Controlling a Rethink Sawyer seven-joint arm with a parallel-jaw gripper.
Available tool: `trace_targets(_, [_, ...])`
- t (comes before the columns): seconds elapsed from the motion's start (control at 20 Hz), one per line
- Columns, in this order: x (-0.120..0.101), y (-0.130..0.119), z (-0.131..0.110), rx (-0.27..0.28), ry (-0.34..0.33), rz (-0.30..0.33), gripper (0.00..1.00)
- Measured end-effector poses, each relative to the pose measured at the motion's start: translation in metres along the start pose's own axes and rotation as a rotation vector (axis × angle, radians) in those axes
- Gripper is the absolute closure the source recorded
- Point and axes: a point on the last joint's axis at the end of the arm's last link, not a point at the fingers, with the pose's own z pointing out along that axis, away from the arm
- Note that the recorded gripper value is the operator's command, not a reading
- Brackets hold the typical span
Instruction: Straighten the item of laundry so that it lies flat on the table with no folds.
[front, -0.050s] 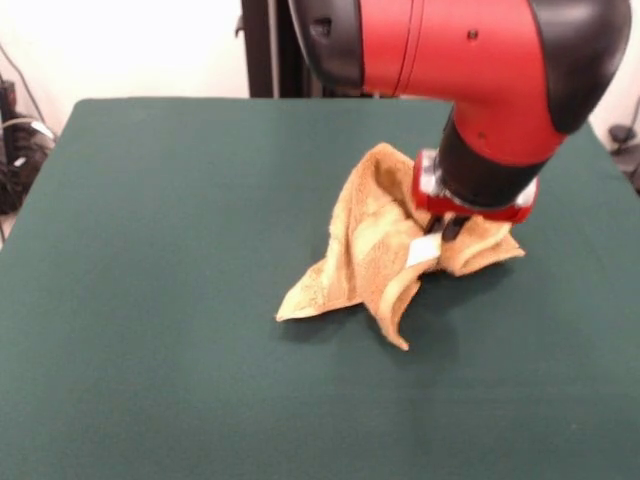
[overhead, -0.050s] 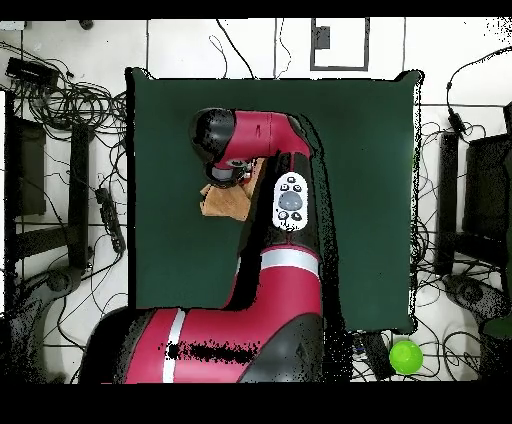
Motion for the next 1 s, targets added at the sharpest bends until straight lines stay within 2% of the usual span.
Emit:
trace_targets(0.2, [0.013, -0.005, -0.043, -0.018, 0.05, 0.013, 1.0])
trace_targets(0.4, [0.021, -0.012, -0.074, -0.038, 0.072, 0.026, 1.0])
trace_targets(0.55, [0.022, -0.016, -0.085, -0.048, 0.073, 0.033, 1.0])
trace_targets(0.8, [0.019, -0.038, -0.105, -0.067, 0.059, 0.061, 1.0])
trace_targets(1.0, [0.022, -0.058, -0.119, -0.076, 0.079, 0.084, 1.0])
